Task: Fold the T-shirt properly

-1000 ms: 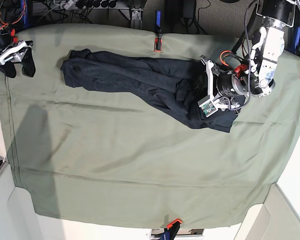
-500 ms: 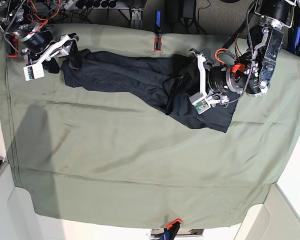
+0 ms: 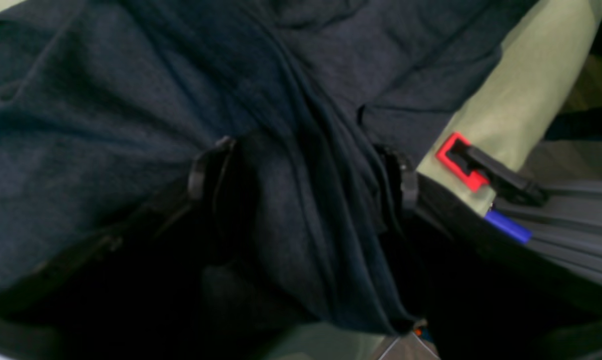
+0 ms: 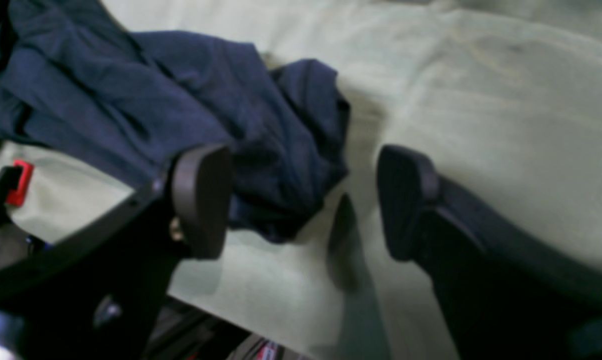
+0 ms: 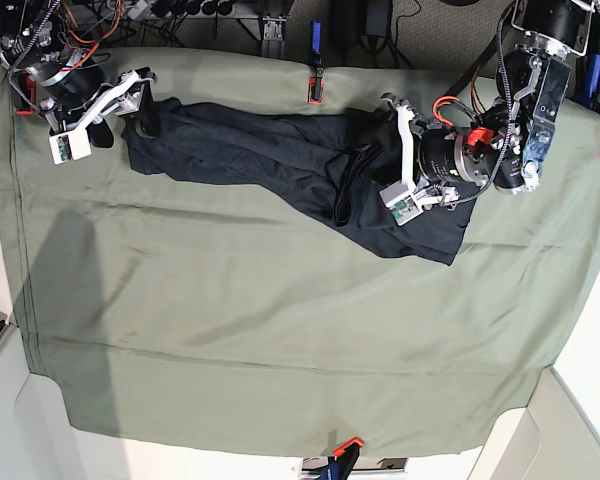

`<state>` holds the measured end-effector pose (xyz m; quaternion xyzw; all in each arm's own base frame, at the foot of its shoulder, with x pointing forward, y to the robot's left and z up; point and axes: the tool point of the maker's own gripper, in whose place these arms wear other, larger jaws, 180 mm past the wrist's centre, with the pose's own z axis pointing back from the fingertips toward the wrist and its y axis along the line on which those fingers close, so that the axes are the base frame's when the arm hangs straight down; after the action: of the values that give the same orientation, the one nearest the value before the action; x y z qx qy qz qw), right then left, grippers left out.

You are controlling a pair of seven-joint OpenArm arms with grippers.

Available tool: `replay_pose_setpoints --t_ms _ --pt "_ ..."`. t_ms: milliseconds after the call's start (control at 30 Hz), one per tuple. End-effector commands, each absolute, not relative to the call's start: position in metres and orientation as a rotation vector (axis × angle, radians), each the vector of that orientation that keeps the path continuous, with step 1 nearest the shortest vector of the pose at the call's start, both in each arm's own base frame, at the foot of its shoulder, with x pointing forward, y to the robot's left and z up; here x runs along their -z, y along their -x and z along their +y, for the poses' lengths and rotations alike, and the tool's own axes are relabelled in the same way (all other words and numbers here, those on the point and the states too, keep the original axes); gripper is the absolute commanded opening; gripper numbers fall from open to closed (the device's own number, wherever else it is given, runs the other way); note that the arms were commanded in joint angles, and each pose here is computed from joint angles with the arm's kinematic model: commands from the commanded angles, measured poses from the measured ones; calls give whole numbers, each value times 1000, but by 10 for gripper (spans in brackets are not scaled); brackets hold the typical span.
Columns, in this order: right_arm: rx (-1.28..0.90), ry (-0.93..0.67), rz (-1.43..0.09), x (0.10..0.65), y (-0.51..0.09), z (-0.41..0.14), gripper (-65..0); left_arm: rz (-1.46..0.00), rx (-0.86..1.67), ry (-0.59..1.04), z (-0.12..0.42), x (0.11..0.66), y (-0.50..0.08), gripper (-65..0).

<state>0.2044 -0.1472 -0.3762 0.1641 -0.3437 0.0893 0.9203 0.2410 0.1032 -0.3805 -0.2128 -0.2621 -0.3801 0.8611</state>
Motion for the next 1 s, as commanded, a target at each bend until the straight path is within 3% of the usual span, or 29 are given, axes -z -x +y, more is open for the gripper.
replay_pose_setpoints --t_ms 0,133,200,233,367,400,967 --pt "-194 -354 -745 367 -209 -145 -205 -592 818 465 101 366 -246 -250" --pt "-194 -355 -750 367 -210 -145 -205 -606 820 487 100 359 -246 -250" --pt "-194 -355 -751 366 -210 -145 -241 -606 821 484 101 359 -246 -250" --pt "-194 -355 -752 366 -210 -145 -297 -606 821 485 101 359 -246 -250" --pt "-192 -356 -763 365 -211 -145 -632 -606 820 486 101 359 -246 -250" --pt "-191 -356 -769 364 -212 -145 -650 -606 820 486 101 359 -246 -250" --pt "-231 -295 -970 319 -288 -152 -650 -604 821 485 101 359 -246 -250"
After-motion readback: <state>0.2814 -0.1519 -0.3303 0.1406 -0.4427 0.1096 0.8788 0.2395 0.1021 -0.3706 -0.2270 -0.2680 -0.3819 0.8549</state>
